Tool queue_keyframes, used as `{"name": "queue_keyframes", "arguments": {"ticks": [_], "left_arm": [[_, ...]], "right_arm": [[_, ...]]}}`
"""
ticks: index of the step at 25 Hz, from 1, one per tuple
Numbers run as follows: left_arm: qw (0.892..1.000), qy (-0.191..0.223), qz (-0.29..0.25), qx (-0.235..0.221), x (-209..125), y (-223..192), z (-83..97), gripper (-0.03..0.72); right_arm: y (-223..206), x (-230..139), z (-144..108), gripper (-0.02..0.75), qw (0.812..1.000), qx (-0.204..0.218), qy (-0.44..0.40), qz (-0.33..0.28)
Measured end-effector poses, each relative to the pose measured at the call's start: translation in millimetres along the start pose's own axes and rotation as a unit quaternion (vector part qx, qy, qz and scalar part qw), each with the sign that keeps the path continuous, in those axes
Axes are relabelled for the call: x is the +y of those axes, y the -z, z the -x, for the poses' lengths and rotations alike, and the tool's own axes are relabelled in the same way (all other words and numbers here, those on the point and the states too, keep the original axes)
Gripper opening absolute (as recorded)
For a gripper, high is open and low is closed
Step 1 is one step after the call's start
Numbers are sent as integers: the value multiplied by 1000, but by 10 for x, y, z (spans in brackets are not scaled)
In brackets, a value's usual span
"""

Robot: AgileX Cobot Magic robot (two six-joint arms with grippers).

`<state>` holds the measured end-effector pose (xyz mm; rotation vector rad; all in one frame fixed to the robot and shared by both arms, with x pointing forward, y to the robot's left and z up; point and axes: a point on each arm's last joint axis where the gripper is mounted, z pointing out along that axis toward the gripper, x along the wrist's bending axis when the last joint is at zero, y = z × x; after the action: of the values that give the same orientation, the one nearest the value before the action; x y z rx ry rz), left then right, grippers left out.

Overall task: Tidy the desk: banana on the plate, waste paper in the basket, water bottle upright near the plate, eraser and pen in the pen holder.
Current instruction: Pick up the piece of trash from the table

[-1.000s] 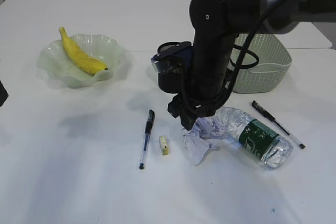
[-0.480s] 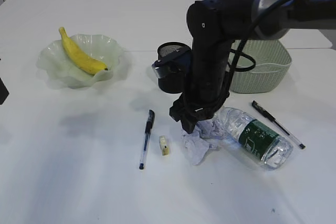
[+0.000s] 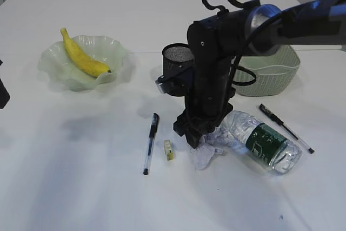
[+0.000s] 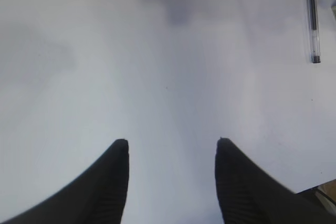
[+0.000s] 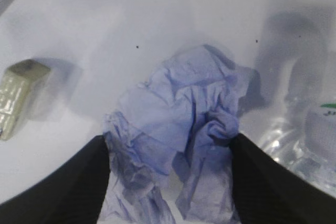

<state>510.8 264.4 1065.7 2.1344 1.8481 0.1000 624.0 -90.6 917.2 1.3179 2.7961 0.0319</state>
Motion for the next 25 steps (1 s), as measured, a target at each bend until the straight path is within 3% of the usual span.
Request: {"name": "queue_keyframes", "arguments": {"ticks": [4,12,18,25], "left_arm": [[1000,0,0,1,0,0,-1,374],[1000,0,1,1,1,0,-2,374],[1000,0,1,1,1,0,-2,374],[1000,0,1,1,1,0,-2,374]], "right_arm": [[-15,3,0,467,1000,0,0,0],[-15,-7,-9,138,1000,5,-2,-5],[70,-34,-31,103,1000,16,-8,-11],[722,-89,-23,102,998,2,-9,66]]}}
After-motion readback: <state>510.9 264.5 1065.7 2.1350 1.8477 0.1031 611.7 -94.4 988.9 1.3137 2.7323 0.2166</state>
